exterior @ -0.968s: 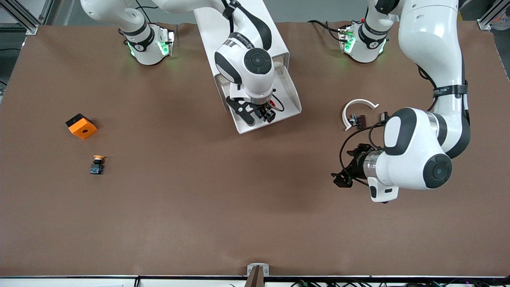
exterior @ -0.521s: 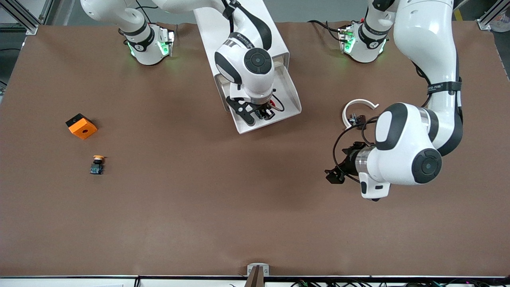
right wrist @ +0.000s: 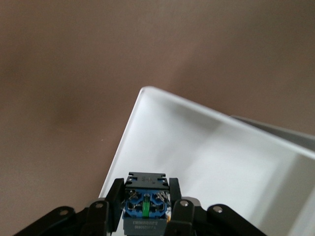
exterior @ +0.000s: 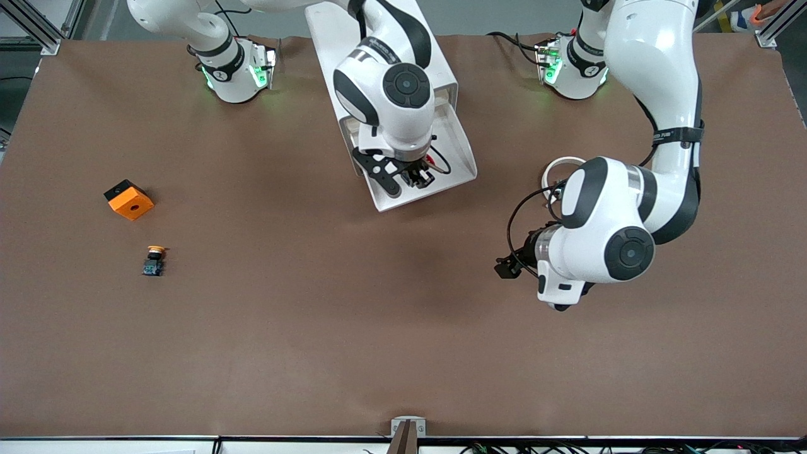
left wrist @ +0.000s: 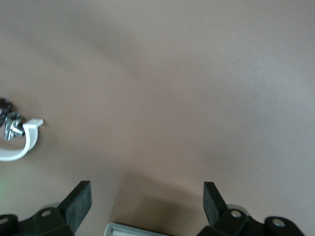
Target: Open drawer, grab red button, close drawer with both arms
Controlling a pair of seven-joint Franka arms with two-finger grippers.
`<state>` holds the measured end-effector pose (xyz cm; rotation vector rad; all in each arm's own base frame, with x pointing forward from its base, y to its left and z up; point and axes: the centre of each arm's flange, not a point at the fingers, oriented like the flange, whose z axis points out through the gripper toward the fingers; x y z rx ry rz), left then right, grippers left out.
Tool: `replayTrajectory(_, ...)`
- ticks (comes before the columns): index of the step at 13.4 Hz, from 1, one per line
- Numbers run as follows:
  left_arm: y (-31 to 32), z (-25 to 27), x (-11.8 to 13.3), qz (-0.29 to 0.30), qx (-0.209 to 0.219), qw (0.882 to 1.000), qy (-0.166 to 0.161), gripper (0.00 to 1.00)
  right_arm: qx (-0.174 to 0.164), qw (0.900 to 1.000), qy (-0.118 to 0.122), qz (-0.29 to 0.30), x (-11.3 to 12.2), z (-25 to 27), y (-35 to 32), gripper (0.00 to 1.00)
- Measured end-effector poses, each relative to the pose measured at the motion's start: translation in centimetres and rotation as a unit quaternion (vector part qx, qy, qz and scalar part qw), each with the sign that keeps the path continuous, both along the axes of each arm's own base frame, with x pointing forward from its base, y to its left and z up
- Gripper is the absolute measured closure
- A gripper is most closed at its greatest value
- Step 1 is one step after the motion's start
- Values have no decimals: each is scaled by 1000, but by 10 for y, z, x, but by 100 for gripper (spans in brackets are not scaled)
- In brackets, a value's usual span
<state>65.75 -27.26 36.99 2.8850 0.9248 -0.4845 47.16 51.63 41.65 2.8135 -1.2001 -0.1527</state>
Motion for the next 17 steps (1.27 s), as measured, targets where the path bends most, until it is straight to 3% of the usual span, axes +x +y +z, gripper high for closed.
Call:
replayTrajectory(2,-9,-11,-10,-22,0,1000,-19,0,-4,999,16,33,24,43,-37,59)
replayTrajectory(5,-30,-31,-50,-40,6,998,-56,0,11,992,35,120,61,99,-123,59)
replayTrajectory(9,-52,-51,-111,-70,5,997,-30,0,45,969,52,238,109,137,-258,59)
replayTrajectory(11,-70,-67,-130,-88,8,996,-21,0,45,953,55,296,133,135,-325,59)
replayTrajectory(13,-97,-85,-146,-108,12,994,-22,0,21,937,65,341,147,121,-374,59)
replayTrajectory(17,-128,-94,-167,-134,7,991,-23,0,19,922,64,381,164,81,-423,59)
